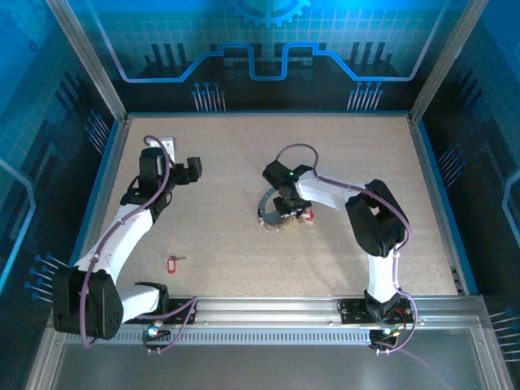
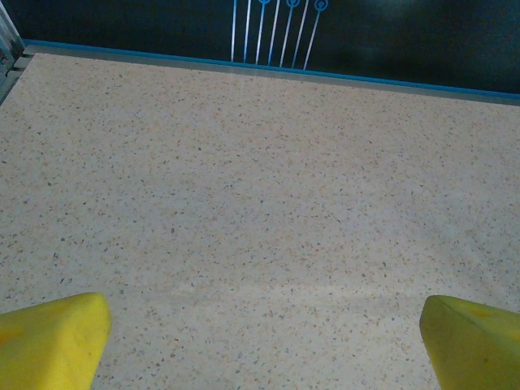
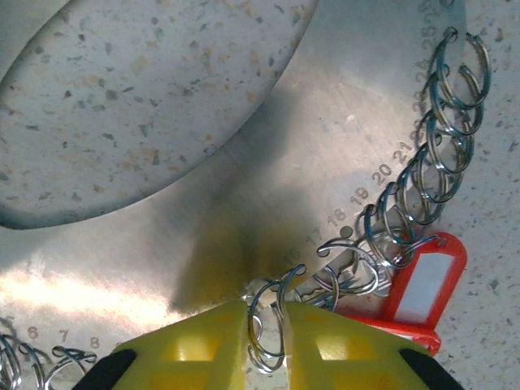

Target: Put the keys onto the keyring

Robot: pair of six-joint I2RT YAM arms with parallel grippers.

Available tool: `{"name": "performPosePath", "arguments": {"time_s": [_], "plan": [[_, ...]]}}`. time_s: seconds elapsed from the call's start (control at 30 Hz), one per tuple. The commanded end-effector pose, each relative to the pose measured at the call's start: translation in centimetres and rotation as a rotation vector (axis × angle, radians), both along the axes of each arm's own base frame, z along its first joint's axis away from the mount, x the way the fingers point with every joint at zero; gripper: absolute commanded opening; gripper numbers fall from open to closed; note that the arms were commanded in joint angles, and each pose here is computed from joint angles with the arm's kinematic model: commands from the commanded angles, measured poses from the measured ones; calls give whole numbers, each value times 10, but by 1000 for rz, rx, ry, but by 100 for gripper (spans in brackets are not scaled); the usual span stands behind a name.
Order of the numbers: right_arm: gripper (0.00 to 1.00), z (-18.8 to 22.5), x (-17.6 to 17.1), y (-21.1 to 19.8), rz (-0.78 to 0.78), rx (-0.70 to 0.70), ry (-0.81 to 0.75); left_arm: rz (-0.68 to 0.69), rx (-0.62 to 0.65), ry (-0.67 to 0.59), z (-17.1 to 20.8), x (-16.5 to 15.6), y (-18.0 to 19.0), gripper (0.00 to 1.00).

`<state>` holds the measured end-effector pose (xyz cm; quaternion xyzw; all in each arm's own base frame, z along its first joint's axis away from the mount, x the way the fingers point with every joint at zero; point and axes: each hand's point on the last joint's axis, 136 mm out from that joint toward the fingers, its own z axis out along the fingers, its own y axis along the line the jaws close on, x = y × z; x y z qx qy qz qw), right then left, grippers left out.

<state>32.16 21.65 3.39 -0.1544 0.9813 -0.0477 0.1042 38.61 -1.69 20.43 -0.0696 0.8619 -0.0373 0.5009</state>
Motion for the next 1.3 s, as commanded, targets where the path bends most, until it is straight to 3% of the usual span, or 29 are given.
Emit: {"name": "performPosePath", "arguments": {"time_s": [0.0, 0.2, 0.7, 1.0, 1.27], "plan": [[21, 7, -1, -14, -7, -25, -5, -4, 11, -43, 17, 2, -1, 99], [27, 10, 1, -14, 8, -16, -17, -3, 10, -42, 17, 2, -1, 99], [26, 13, 5, -26, 30, -49, -27, -3, 8, -37, 15, 2, -2, 99], [24, 15, -5, 5, 20, 103, 21, -4, 6, -36, 15, 3, -2, 99], [21, -5, -14, 7, -9, 118, 79, -2, 9, -38, 16, 3, -1, 99]]}}
